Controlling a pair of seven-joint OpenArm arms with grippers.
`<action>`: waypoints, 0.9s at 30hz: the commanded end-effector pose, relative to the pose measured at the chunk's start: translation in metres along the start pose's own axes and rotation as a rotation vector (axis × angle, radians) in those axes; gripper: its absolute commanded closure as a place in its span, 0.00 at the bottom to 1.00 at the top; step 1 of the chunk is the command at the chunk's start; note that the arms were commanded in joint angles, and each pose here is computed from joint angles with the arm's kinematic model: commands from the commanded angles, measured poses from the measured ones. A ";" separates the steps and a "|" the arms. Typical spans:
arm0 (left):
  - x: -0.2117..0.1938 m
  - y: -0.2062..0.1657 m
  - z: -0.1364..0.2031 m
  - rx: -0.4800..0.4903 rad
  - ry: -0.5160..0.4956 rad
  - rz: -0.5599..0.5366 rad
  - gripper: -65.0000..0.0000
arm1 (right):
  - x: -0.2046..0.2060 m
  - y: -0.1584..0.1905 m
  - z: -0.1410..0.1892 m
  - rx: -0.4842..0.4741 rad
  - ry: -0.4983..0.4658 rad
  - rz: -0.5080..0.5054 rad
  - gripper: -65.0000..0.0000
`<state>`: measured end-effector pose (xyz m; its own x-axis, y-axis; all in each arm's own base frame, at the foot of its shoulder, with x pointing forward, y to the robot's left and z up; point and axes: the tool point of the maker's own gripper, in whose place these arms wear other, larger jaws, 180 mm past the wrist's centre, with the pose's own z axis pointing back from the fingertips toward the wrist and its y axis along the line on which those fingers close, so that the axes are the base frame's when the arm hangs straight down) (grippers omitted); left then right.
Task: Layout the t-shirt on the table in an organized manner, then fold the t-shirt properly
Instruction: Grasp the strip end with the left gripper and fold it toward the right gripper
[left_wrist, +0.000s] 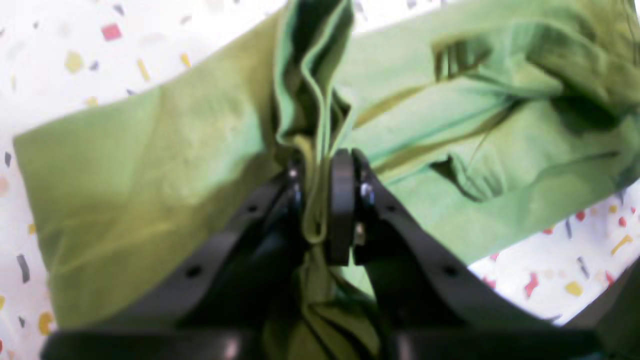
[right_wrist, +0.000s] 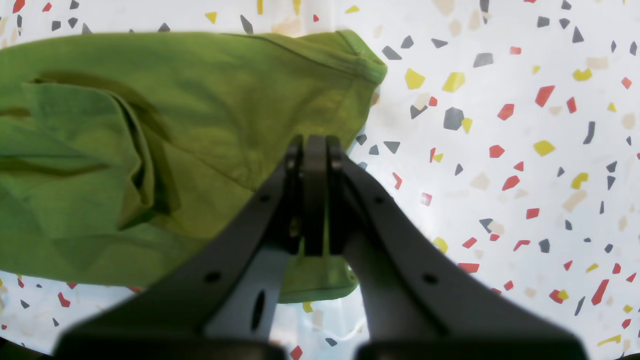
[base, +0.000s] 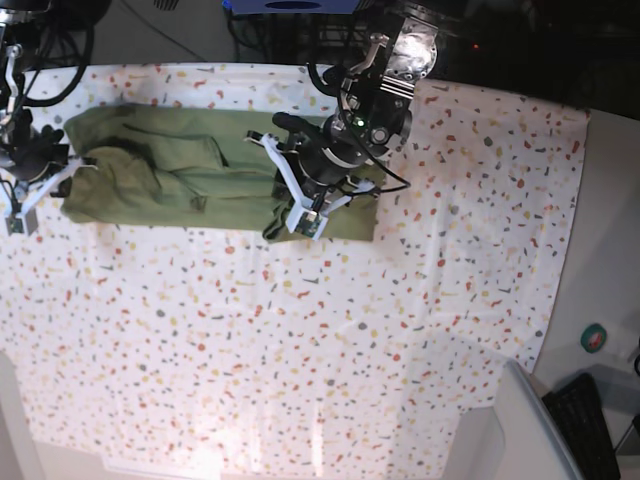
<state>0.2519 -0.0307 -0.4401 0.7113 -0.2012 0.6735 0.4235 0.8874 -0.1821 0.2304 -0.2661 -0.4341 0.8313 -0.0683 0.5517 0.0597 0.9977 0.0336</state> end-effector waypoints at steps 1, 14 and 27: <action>0.022 -0.006 0.000 -0.016 -0.063 0.000 1.00 | 0.015 -0.006 0.005 -0.011 -0.047 0.009 1.00; 0.011 -0.012 -0.011 -0.033 -0.017 0.008 1.00 | 0.015 -0.006 0.004 -0.011 -0.048 0.008 1.00; 0.010 -0.012 -0.012 -0.034 -0.012 0.007 1.00 | 0.020 -0.006 0.004 -0.010 -0.057 0.008 1.00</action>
<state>0.2519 -0.0388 -0.4520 0.7321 -0.2116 0.6475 0.4290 0.8816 -0.1970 0.2347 -0.2661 -0.4317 0.8246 -0.0685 0.5616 0.0594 0.9976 0.0345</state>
